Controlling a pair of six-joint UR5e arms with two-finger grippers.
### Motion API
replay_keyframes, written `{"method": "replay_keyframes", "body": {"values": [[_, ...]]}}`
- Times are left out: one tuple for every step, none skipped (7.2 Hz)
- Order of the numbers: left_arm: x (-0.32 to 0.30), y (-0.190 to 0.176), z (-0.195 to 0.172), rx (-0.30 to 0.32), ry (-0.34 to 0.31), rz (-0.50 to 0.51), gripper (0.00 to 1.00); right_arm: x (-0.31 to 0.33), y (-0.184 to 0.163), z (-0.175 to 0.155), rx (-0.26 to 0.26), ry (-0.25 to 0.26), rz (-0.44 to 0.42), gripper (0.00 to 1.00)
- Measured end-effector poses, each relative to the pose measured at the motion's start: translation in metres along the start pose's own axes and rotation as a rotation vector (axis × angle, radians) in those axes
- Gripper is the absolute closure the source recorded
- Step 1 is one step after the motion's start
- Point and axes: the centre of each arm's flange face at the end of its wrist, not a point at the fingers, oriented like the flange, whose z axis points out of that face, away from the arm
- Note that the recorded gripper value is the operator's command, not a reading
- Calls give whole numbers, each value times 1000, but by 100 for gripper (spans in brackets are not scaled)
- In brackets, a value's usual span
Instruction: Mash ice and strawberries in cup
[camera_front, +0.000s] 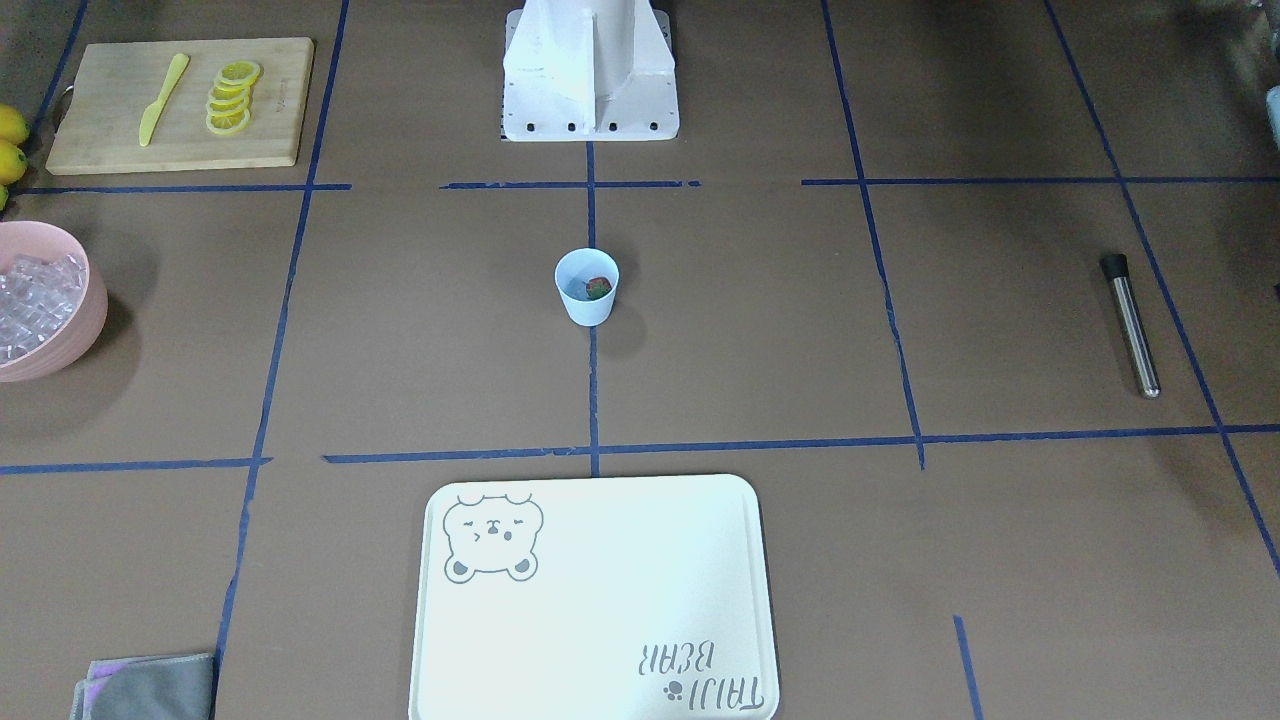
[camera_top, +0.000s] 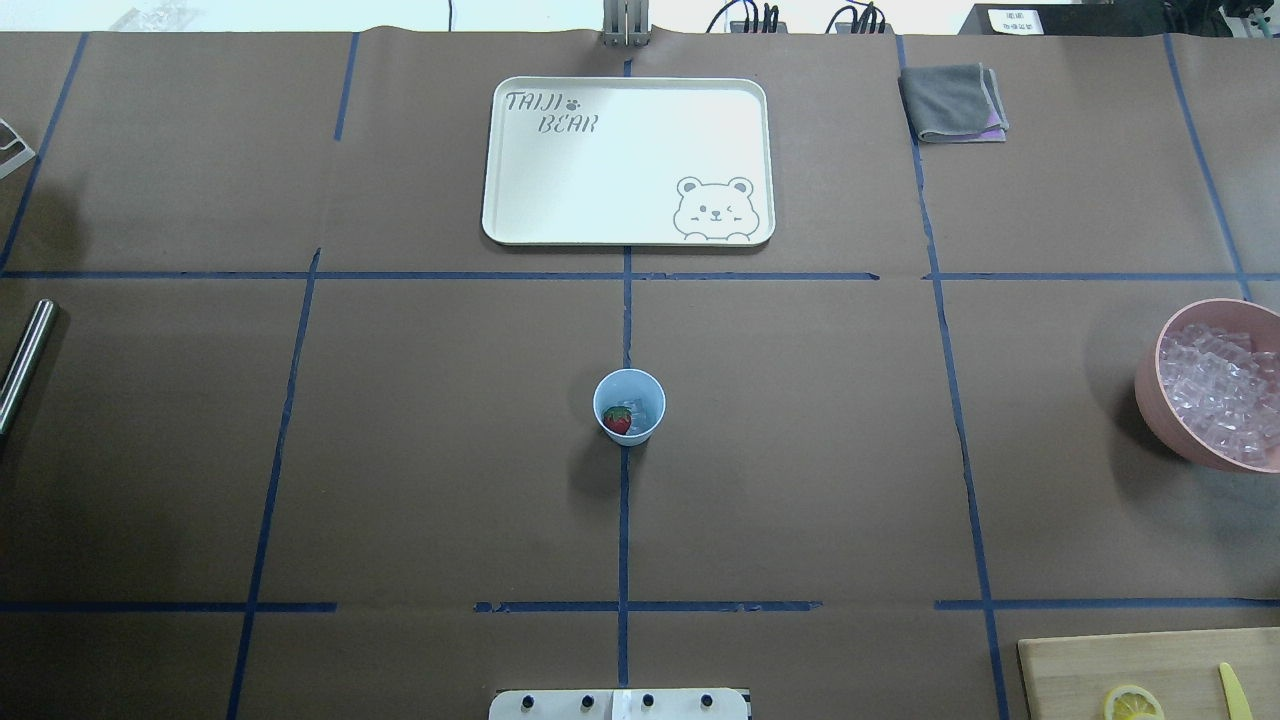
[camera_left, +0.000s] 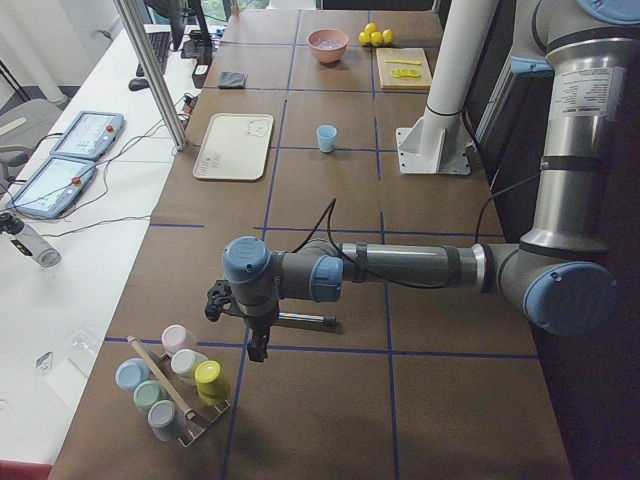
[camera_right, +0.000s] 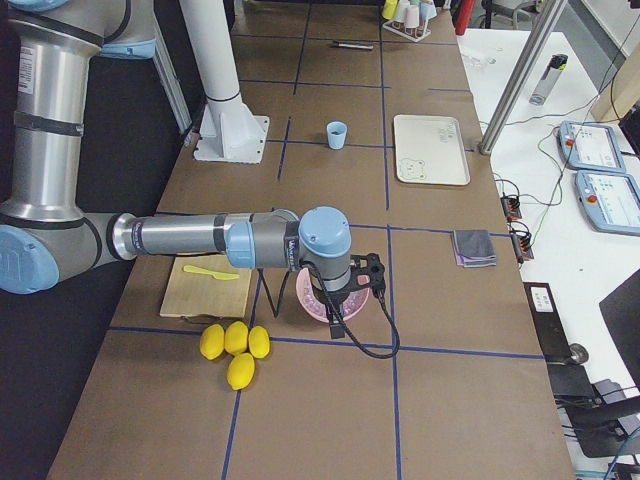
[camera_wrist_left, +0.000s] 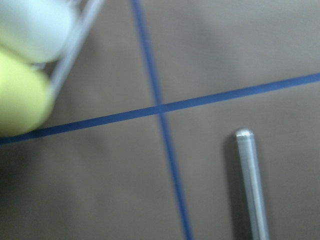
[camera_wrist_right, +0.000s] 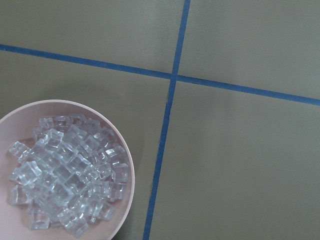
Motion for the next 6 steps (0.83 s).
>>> {"method": "replay_keyframes", "body": {"values": [[-7, 5, -14, -5, 37, -51, 0, 0, 0, 0, 1, 0, 0, 0], [-7, 11, -21, -1, 57, -71, 0, 0, 0, 0, 1, -1, 0, 0], [-3, 14, -27, 10, 65, -67, 0, 0, 0, 0, 1, -1, 1, 0], [0, 15, -30, 19, 67, -56, 0, 0, 0, 0, 1, -2, 1, 0], [1, 15, -31, 27, 68, -46, 0, 0, 0, 0, 0, -2, 2, 0], [2, 15, -32, 31, 66, -41, 0, 0, 0, 1, -2, -2, 4, 0]]}}
